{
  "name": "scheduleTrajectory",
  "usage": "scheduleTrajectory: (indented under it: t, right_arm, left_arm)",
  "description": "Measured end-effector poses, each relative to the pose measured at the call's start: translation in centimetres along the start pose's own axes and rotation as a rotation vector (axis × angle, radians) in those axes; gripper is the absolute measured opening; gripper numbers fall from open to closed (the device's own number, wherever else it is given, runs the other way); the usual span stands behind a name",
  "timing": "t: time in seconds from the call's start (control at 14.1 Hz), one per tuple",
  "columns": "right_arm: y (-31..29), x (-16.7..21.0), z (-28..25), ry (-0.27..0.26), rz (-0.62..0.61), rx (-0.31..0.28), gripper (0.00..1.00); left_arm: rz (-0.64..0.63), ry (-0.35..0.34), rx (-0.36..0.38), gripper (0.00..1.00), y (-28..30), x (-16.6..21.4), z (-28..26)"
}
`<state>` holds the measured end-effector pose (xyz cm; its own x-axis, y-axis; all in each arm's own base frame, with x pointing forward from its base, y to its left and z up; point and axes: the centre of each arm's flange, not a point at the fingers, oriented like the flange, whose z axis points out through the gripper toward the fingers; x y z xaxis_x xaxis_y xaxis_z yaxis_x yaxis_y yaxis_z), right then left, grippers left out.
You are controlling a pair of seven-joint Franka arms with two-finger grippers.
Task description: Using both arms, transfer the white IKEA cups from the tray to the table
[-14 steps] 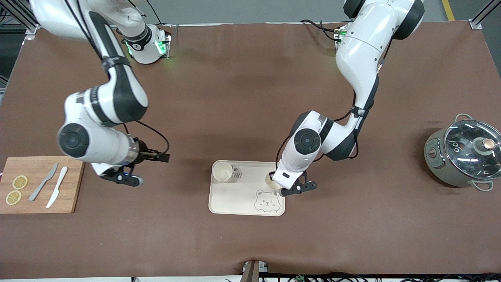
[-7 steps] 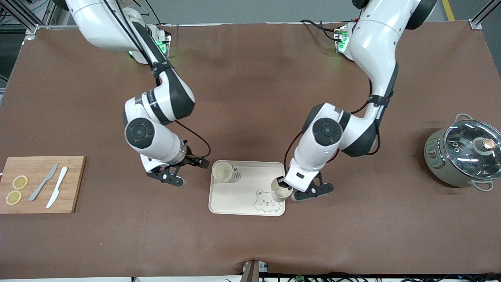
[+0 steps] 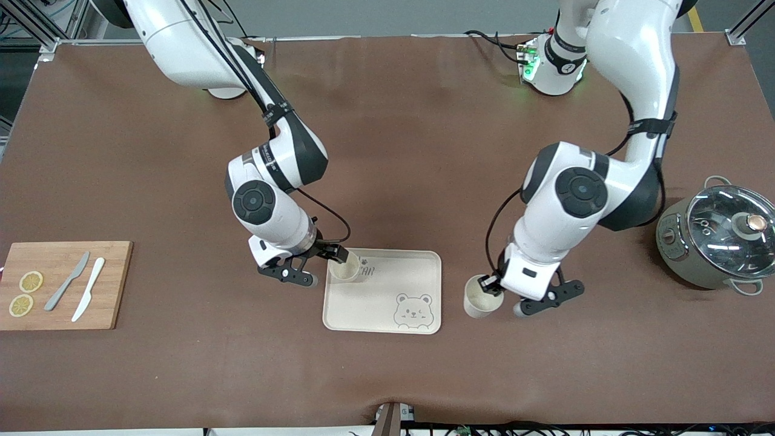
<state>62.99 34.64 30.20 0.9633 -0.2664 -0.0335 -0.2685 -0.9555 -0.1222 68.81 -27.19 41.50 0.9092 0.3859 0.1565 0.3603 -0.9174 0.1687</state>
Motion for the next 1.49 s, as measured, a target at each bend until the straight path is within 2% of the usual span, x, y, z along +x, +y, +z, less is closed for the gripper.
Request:
scheduleTrajectory:
  t: [0.07,0.14,0.36,0.43,0.64,0.92,0.99,1.21,1.49]
  right_arm:
    - [0.1,0.0,0.4,-0.002,-0.001,-0.006,0.96]
    - [0.2,0.0,0.8,-0.006,-0.001,-0.011,0.89]
    - [0.0,-0.3,2.5,-0.017,0.000,-0.021,0.81]
    - [-0.3,-0.4,3.0,-0.008,0.008,-0.014,0.81]
    - [-1.6,-1.7,4.8,-0.004,0.016,-0.011,0.52]
    - [-2.0,-2.1,5.1,-0.001,0.022,-0.014,0.06]
    - [-1.8,-1.8,5.0,0.003,0.027,-0.016,0.02]
    - [-1.0,-0.4,3.5,0.003,0.047,-0.020,0.02]
    - [1.5,2.7,-2.5,-0.062,0.090,-0.073,0.02]
  left_arm:
    - [-0.016,-0.001,0.009,0.04,-1.3,0.4,-0.5]
    - [-0.033,-0.005,0.021,0.04,-2.9,0.8,-0.9]
    - [-0.066,-0.039,0.077,0.04,-8.7,1.3,-0.9]
    - [-0.072,-0.057,0.099,0.04,-10.9,1.4,-0.4]
    - [-0.111,-0.123,0.162,0.04,-16.7,1.1,2.4]
    - [-0.140,-0.208,0.223,0.04,-21.6,-1.2,7.4]
    - [-0.145,-0.219,0.231,0.04,-22.5,-1.9,8.5]
    - [-0.155,-0.229,0.233,0.04,-25.6,-2.8,10.6]
    - [-0.164,-0.224,0.225,0.04,-28.2,-3.0,12.0]
